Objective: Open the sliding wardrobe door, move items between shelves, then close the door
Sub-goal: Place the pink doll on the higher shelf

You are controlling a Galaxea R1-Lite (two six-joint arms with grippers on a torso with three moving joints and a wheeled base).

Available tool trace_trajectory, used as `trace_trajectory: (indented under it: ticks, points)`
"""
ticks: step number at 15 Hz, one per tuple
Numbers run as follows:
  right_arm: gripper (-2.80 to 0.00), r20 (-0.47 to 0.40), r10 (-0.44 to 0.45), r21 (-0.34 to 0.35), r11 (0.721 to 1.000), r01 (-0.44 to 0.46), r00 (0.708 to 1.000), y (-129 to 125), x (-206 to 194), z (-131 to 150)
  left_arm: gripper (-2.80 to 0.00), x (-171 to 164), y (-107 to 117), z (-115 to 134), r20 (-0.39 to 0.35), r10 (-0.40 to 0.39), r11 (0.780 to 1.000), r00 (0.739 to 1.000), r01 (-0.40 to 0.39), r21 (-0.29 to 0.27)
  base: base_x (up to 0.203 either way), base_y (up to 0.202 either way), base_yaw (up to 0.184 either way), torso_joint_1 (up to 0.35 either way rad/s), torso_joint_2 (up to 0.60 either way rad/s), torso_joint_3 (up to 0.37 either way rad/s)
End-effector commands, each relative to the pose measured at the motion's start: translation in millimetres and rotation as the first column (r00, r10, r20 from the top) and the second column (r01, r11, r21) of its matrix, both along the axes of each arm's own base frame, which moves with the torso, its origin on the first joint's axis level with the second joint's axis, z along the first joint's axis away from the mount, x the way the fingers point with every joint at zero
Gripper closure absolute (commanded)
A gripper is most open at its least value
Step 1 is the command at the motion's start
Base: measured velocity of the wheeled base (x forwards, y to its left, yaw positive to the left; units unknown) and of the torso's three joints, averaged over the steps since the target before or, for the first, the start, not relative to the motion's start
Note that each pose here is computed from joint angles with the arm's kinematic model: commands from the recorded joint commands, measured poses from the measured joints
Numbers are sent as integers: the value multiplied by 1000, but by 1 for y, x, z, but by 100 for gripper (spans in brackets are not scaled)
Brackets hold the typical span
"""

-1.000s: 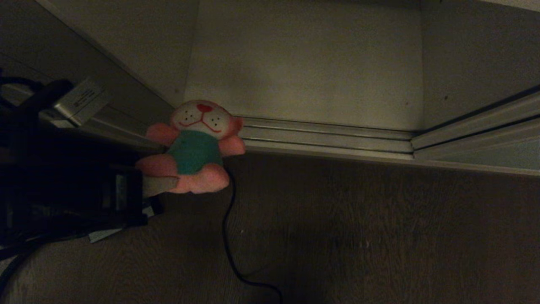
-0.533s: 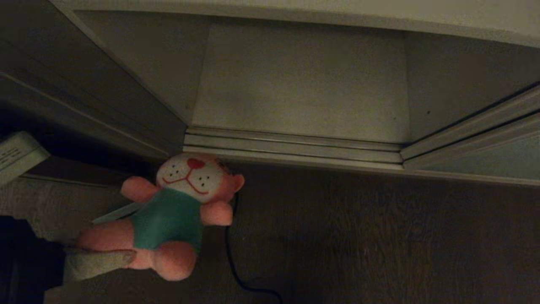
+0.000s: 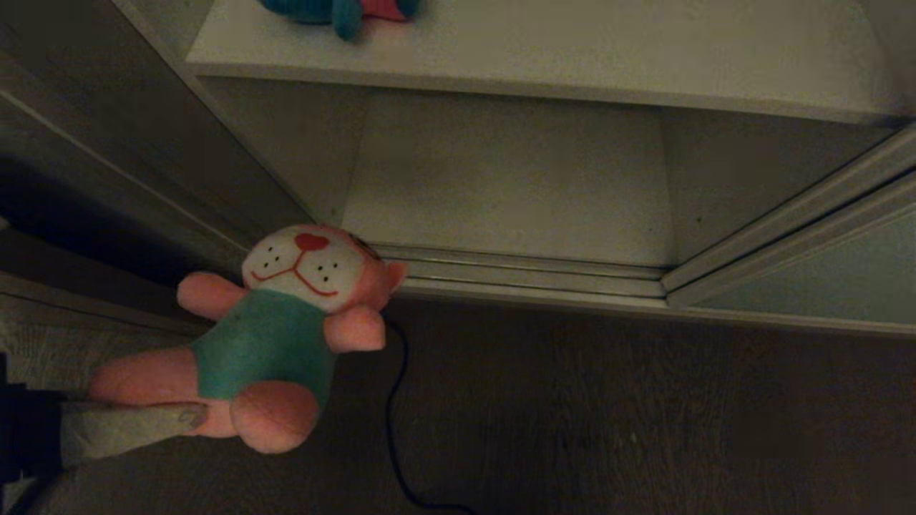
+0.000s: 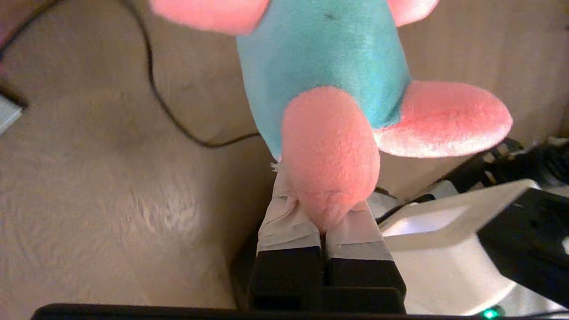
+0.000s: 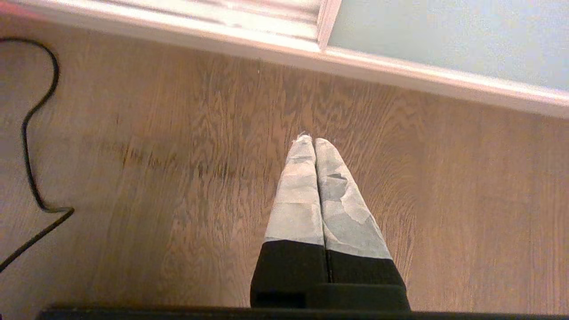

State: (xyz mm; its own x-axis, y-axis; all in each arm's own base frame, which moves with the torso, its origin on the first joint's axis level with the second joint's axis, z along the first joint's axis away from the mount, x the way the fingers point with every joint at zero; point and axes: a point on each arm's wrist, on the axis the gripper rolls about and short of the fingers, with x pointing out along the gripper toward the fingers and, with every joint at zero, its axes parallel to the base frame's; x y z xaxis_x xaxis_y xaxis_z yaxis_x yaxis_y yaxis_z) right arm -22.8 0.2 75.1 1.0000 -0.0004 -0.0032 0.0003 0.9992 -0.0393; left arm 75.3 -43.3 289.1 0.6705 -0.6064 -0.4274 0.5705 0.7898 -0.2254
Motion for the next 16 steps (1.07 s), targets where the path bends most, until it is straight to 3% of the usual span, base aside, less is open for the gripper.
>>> trace_trajectory:
  ticks: [1,8,12,16]
  points:
    - [0,-3,0,-1,1000,0,1000,0,0,-1,0,0,0,4,18,-15,1000,1000,15,1,0,0,0,1,-2,201]
    - [0,-3,0,-1,1000,0,1000,0,0,-1,0,9,-4,7,26,-25,999,999,25,23,0,0,0,2,2,201]
    - [0,-3,0,-1,1000,0,1000,0,0,-1,0,20,-10,23,50,-22,1000,999,22,9,0,0,0,-1,-1,190]
    - [0,-3,0,-1,1000,0,1000,0,0,-1,0,53,-27,60,196,-18,998,980,30,-56,0,0,0,-2,1,41]
